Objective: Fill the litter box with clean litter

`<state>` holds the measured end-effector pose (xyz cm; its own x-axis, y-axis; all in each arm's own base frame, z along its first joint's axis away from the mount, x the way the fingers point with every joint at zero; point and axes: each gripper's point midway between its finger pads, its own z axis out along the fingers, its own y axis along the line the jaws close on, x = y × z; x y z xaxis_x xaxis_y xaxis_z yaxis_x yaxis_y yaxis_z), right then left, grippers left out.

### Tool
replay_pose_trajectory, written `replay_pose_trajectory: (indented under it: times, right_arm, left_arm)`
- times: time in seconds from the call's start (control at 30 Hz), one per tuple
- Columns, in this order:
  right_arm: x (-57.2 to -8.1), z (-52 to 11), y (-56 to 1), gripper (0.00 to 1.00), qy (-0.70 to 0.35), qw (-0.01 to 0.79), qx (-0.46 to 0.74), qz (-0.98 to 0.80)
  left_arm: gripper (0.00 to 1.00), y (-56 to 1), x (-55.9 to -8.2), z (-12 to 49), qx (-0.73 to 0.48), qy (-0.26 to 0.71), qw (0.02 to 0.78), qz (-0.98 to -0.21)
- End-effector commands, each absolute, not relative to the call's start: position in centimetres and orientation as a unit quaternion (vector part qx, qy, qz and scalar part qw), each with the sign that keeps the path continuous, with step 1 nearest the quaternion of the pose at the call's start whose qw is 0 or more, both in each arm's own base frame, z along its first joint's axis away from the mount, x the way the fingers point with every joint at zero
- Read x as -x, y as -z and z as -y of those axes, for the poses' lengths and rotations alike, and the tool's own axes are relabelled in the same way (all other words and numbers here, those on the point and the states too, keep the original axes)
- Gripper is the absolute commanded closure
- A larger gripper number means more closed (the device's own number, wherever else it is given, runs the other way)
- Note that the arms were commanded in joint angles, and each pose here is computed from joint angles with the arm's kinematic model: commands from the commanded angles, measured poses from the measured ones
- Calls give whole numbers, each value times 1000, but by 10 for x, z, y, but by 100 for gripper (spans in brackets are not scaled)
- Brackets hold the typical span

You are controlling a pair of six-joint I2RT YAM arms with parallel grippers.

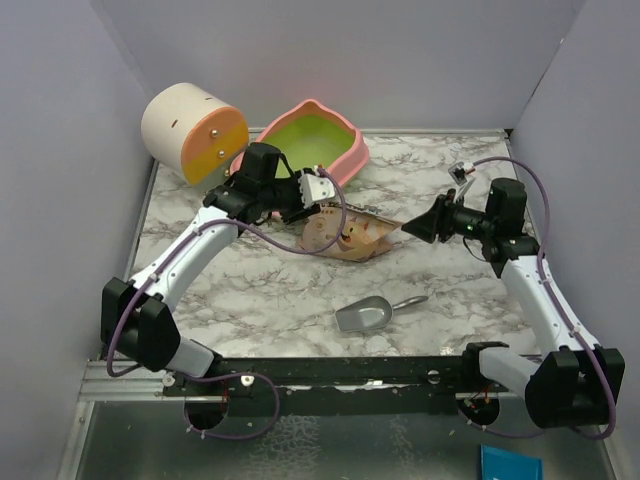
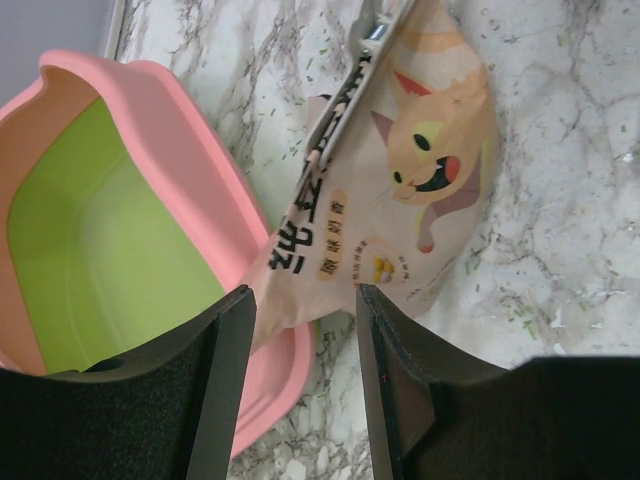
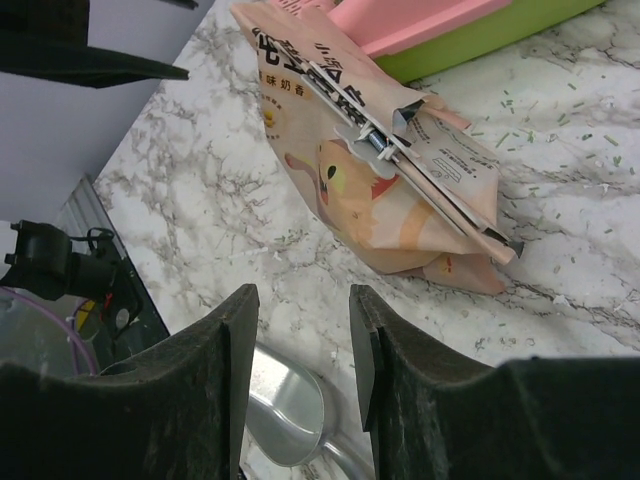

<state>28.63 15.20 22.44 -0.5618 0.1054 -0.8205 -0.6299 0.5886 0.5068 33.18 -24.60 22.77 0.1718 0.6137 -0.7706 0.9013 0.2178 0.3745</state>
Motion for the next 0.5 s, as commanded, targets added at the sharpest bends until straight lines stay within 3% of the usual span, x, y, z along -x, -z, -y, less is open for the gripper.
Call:
replay_pose_trajectory:
  times: [0.0, 0.27, 0.47]
  right_arm:
    - [-288, -159, -237, 58, -427, 444, 200, -762]
    - [-288, -163, -233, 57, -431, 432, 206, -765]
    - [-294, -164, -227, 56, -425, 427, 204, -772]
  left_arm:
    - [51, -238, -348, 245, -623, 212, 476, -584]
    - [42, -234, -350, 260, -630, 343, 434, -545]
    - [41, -222, -352, 268, -627, 381, 411, -541]
